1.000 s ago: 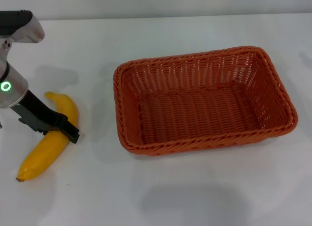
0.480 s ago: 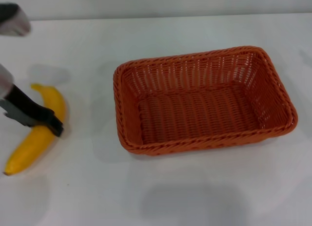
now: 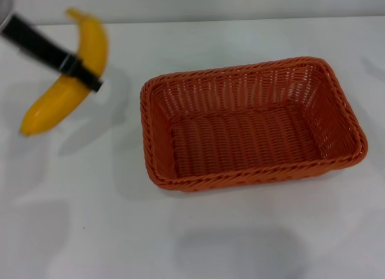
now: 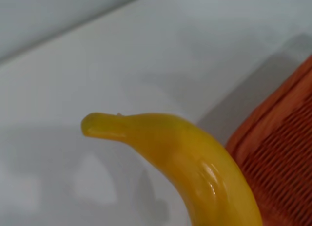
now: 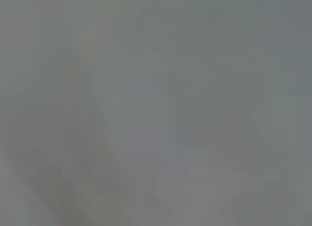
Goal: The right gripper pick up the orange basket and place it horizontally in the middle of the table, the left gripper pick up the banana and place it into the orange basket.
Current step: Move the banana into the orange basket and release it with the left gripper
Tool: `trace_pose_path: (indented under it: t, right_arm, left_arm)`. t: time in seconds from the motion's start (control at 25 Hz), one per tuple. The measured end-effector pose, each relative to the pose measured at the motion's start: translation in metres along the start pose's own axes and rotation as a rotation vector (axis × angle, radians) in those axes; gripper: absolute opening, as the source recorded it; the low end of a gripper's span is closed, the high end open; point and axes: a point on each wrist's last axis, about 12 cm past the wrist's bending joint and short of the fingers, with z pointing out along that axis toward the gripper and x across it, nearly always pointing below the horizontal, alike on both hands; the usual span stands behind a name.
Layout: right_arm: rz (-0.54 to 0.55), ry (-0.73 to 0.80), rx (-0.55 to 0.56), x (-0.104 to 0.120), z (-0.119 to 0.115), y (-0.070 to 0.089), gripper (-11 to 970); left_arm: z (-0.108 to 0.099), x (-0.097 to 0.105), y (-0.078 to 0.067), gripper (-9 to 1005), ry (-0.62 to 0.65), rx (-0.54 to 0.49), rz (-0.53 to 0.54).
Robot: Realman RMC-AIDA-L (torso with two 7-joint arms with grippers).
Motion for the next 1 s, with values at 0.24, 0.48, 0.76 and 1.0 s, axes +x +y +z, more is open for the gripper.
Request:
trace_pose_path:
  t: [0.24,0.48,0.76,1.0]
  right_arm:
    - [-0.013,-0.013,-0.018,-0.002,0.004,0.004,870]
    - [-0.027,-0.043,-0.037,-0.005,0.005,0.006,870]
    - [-0.042,-0.051,-0.052,-0.005,0.006,0.008,869]
    - [-0.033,-0.052,-0.052,-0.002,0.005,0.009,869]
  left_arm:
    - [-0.008,-0.061,-0.055,501,-0.054,0.022,0.265]
    - [0.013,-0.095,-0.120,506,-0.027,0.104,0.513]
    - [0.057,-0.093,-0.142,549,0.046,0.132,0.598]
    - [0.079,-0.086,-0.143,586,0.052,0.159,0.617]
